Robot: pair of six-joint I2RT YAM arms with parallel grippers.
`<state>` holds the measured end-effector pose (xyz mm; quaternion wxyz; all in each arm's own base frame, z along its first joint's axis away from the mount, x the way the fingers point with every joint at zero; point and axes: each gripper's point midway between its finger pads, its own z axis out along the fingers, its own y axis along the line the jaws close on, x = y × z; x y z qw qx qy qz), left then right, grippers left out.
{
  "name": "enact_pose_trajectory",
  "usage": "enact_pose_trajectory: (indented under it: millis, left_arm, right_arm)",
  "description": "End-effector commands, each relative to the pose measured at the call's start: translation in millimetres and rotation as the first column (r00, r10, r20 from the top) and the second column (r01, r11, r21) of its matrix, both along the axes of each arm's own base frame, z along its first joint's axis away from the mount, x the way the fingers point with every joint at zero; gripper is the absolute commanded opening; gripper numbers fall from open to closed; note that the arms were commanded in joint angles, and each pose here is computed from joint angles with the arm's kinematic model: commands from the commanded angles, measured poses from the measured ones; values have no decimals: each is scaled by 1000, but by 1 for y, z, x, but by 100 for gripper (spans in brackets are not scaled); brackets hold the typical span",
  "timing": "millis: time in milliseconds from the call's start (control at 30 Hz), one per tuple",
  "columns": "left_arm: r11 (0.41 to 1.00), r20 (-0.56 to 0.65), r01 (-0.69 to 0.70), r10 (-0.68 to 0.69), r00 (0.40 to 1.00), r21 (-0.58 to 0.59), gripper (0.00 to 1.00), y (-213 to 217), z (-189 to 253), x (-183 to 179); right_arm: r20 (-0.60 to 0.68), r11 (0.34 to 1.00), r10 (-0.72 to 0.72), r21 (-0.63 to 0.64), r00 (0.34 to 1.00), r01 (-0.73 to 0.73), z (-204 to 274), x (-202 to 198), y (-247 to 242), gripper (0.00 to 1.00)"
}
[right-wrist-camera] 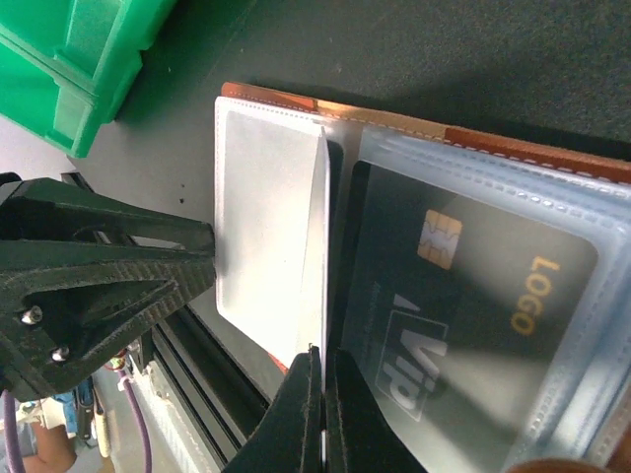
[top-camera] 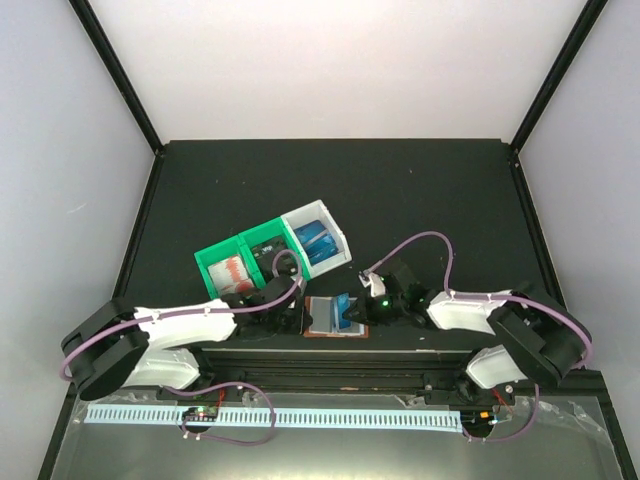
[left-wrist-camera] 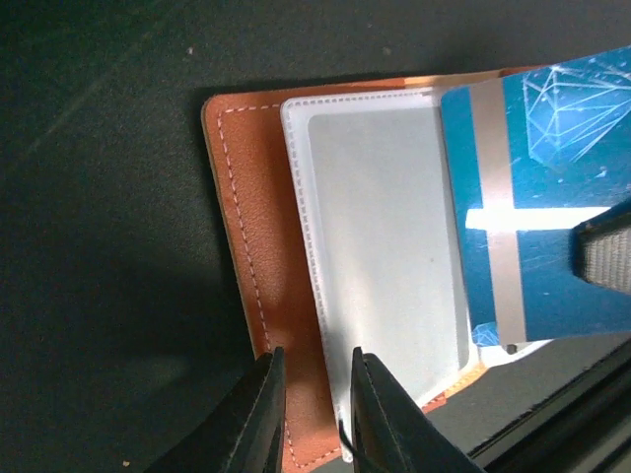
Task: Put the credit cards into the card holder
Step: Insert the credit card into the card holder.
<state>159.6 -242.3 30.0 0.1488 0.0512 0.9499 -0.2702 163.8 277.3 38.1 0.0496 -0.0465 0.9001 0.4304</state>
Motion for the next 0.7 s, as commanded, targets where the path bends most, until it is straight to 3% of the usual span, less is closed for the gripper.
enact_pose_trajectory:
  millis: [0, 400, 667]
  left_arm:
    - [998, 39, -39, 37, 999, 59, 20, 4, -7, 5]
    - [987, 31, -41, 36, 999, 155, 16, 11, -24, -9]
    - [987, 26, -37, 33, 999, 159, 16, 10, -26, -11]
  right_arm:
    - [-25, 1000, -18, 23, 1000, 18, 2, 3, 6, 1]
    - [-159, 985, -169, -2, 973, 171, -13, 3, -2, 1]
    - [-153, 991, -135, -24, 979, 133, -24, -3, 1, 1]
